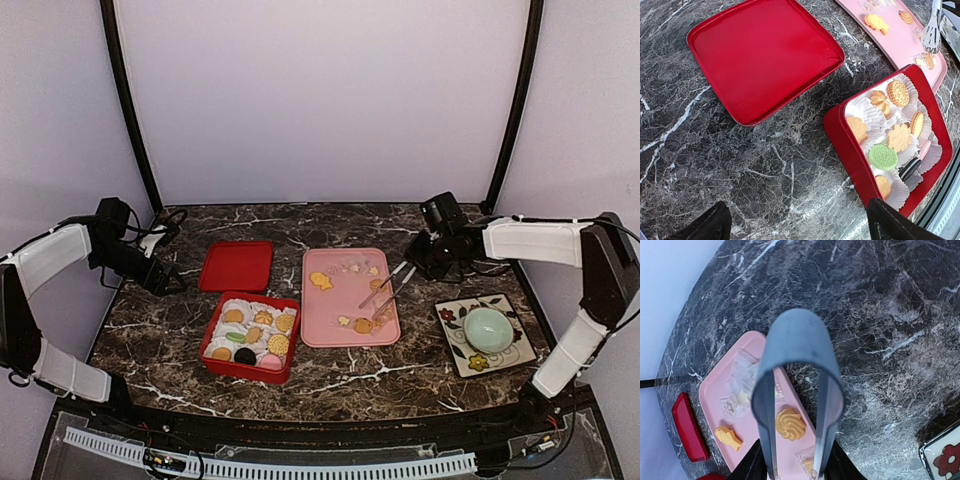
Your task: Pack the cookies
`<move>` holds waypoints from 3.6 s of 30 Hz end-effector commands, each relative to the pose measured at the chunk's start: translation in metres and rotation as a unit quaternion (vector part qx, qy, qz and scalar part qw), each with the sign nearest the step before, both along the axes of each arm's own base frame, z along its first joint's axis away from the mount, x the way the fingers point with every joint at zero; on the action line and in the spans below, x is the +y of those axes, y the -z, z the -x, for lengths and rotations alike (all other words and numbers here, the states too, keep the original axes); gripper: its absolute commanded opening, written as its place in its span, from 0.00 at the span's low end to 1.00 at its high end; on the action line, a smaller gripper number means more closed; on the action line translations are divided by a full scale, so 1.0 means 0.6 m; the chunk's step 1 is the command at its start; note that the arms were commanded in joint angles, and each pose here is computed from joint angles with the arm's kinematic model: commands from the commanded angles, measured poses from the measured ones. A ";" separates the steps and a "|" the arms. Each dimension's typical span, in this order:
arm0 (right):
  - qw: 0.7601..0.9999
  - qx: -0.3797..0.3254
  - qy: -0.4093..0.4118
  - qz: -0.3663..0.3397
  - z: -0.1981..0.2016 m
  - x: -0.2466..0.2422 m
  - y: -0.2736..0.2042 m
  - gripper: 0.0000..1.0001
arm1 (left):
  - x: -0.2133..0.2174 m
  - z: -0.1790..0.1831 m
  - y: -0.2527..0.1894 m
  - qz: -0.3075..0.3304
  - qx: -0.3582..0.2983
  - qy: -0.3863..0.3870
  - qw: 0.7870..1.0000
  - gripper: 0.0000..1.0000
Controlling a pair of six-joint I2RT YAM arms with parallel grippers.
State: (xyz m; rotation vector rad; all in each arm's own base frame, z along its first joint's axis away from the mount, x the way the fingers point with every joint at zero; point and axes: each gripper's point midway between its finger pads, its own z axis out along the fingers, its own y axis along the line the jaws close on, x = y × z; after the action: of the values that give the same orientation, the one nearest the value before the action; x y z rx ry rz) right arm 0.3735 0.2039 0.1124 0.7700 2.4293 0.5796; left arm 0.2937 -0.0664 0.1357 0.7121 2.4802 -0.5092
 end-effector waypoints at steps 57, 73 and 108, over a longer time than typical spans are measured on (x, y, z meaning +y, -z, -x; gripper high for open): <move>0.967 -0.189 -0.109 0.135 0.036 0.135 -0.188 0.57 | -0.024 -0.238 0.183 -0.003 0.123 -0.100 0.987 0.38; 0.946 -0.226 -0.217 0.084 0.031 0.247 -0.222 0.56 | -0.013 -0.296 0.061 -0.047 0.046 -0.122 0.990 0.00; 0.871 -0.304 -0.352 -0.157 0.112 0.509 -0.287 0.59 | -0.117 -0.164 -0.206 0.076 -0.058 -0.075 0.993 0.00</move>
State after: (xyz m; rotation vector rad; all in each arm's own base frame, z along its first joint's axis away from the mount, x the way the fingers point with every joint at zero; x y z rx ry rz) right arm 0.2974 0.5065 0.2797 -0.2976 1.9975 1.2368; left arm 0.4087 -0.1308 0.2355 0.4684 2.3908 -0.5248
